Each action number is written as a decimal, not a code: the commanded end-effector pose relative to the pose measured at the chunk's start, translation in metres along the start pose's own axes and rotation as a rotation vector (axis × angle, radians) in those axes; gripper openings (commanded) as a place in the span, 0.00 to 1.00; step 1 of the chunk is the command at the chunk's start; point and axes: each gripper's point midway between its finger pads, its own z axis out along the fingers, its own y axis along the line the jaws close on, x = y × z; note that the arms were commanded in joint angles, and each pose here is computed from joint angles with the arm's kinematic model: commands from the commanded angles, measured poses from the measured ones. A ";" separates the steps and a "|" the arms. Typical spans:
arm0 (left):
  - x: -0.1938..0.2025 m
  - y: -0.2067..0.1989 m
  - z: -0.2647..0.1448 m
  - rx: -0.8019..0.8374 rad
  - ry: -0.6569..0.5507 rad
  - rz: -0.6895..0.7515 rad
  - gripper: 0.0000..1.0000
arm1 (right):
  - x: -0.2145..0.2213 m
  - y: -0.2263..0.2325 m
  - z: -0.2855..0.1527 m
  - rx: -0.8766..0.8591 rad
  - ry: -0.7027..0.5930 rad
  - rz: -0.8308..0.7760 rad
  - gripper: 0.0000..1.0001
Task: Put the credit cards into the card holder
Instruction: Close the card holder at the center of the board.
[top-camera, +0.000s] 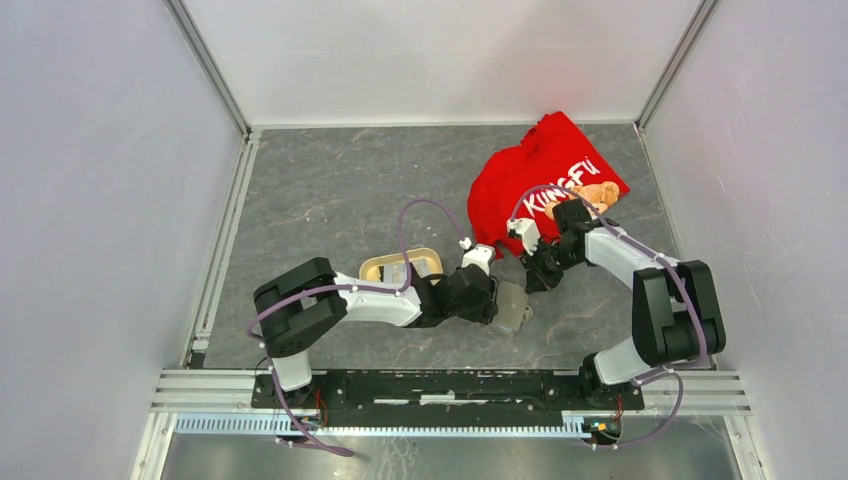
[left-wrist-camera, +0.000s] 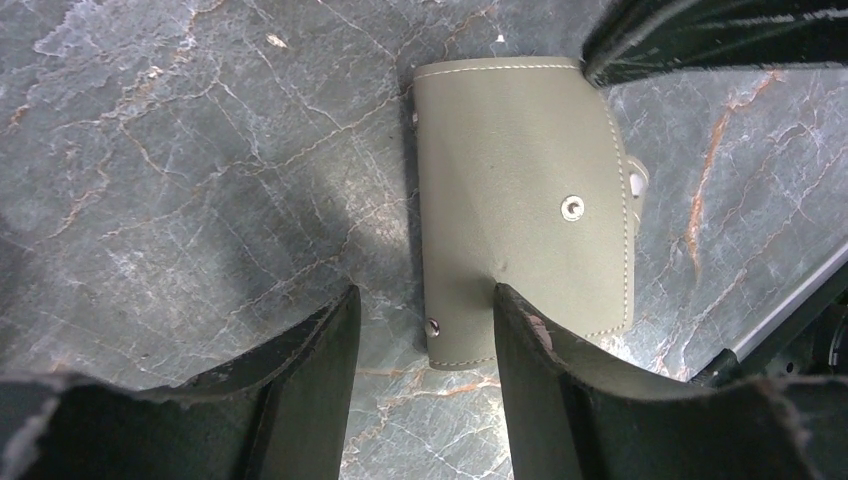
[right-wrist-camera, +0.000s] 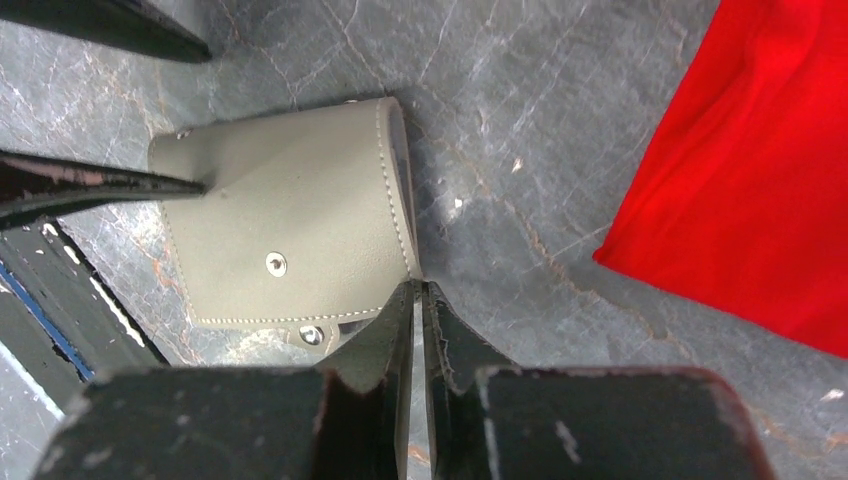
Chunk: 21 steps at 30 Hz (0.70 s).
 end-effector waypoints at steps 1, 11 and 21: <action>0.028 0.014 0.002 -0.054 0.083 -0.005 0.58 | -0.023 -0.004 0.006 -0.017 -0.023 -0.056 0.12; 0.038 -0.017 0.004 0.086 0.086 -0.186 0.55 | -0.069 -0.022 -0.015 0.065 -0.093 -0.177 0.24; 0.014 -0.012 -0.020 0.085 -0.006 -0.130 0.56 | -0.033 0.008 -0.041 0.097 -0.152 -0.332 0.59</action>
